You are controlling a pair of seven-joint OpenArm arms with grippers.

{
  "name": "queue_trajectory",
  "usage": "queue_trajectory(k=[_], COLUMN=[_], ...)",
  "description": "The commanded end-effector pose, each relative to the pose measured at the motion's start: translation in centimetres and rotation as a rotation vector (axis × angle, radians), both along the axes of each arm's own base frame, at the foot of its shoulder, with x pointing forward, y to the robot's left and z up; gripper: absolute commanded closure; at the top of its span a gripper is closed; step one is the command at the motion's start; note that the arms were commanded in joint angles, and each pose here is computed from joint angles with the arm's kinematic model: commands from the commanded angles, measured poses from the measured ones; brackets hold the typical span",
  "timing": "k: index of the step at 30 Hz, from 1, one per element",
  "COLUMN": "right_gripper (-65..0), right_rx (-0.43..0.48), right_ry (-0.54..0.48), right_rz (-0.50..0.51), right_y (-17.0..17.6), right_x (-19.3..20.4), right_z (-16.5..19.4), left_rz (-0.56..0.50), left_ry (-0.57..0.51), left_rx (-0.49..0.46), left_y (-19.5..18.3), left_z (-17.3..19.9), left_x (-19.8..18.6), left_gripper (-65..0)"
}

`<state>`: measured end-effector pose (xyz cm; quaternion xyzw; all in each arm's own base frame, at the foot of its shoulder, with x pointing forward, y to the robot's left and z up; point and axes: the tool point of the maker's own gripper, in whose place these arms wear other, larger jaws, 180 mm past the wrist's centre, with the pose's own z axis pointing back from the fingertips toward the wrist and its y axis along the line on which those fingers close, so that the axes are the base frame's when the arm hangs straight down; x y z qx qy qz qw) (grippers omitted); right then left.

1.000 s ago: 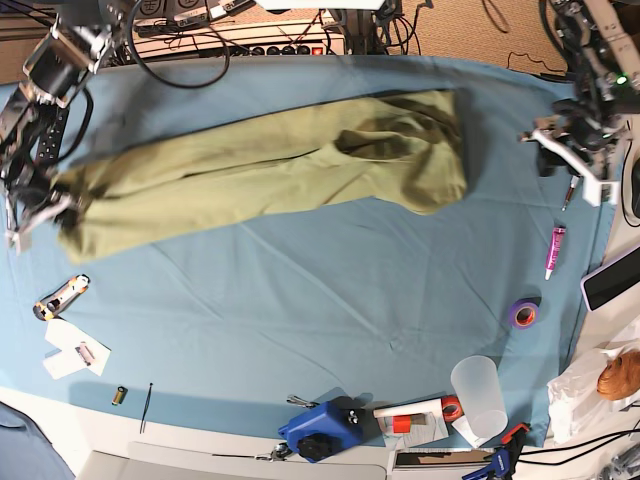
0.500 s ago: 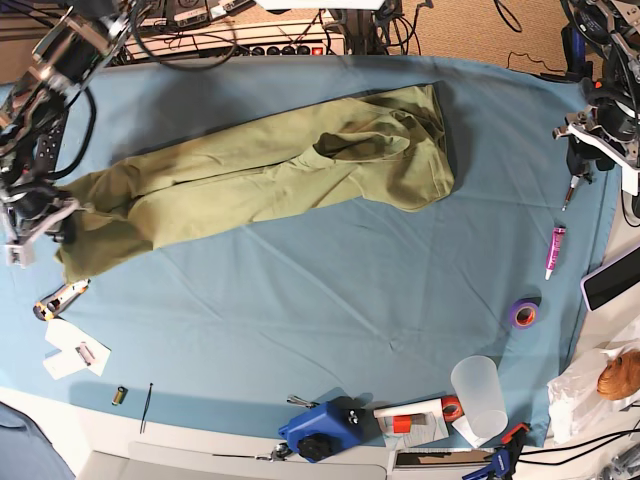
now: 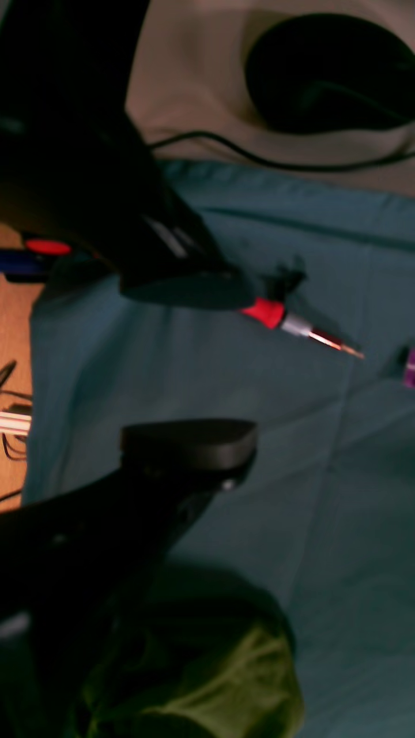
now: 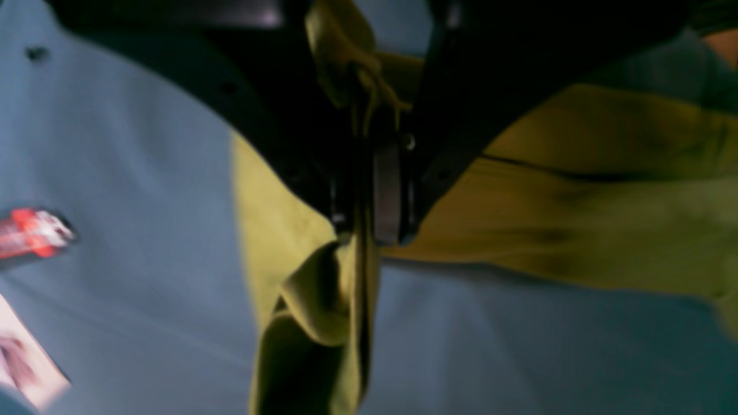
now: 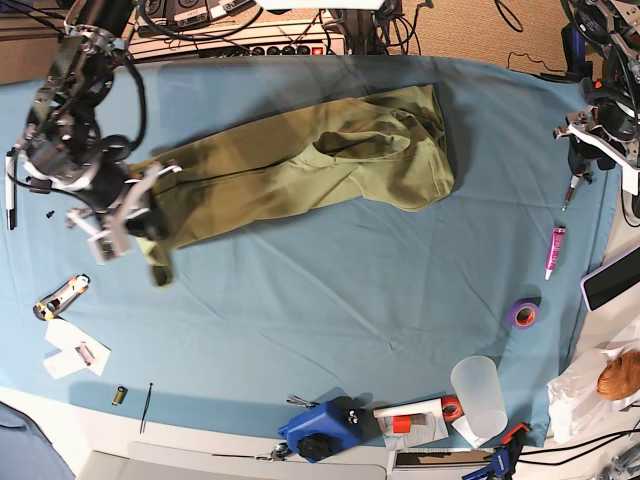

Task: Layout the t-shirt on the table in an organized manner, then fold the t-shirt properly
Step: 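Fold the held end with the right gripper over the shirt middle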

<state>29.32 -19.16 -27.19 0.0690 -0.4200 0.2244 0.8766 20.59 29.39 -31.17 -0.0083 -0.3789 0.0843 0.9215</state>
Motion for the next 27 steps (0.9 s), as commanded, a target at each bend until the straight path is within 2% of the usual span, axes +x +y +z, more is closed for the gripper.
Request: queue_trajectory(k=[1,5,8,12,17,23,27], right_gripper=[0.0,0.0,0.0,0.0,0.0,0.0,-14.0], right_rx=[0.001,0.01,-0.026,-0.064,-0.138,-0.165,-0.154], right_ry=[-0.021,0.043,0.081,0.125,0.154,0.217,0.275], right_rz=[0.031,0.152,0.219,0.259,0.228,0.272,0.305], right_y=[0.8,4.8,6.9,8.8,8.9,9.5,9.7], right_x=[0.2,-0.8,-1.5,-2.2,-2.4,-3.9,-6.2], right_z=[0.7,-1.1,-2.4,-3.8,-5.0,-6.3,-7.8], left_rz=[-0.004,0.012,0.012,0.012,0.012,0.012,0.012], left_ry=[-0.028,-0.007,-0.008,-0.007,-0.008,-0.016,-0.023], left_rx=[0.031,0.059,0.059,0.059,0.059,0.06,0.062], left_y=[0.4,1.0,1.0,1.0,1.0,1.0,1.0], left_z=[0.9,0.7,0.7,0.7,0.7,0.8,0.9], left_x=[0.3,0.1,0.1,0.1,0.1,0.2,0.3], left_gripper=[-30.9,-30.9,-30.9,-30.9,-30.9,-30.9,-30.9])
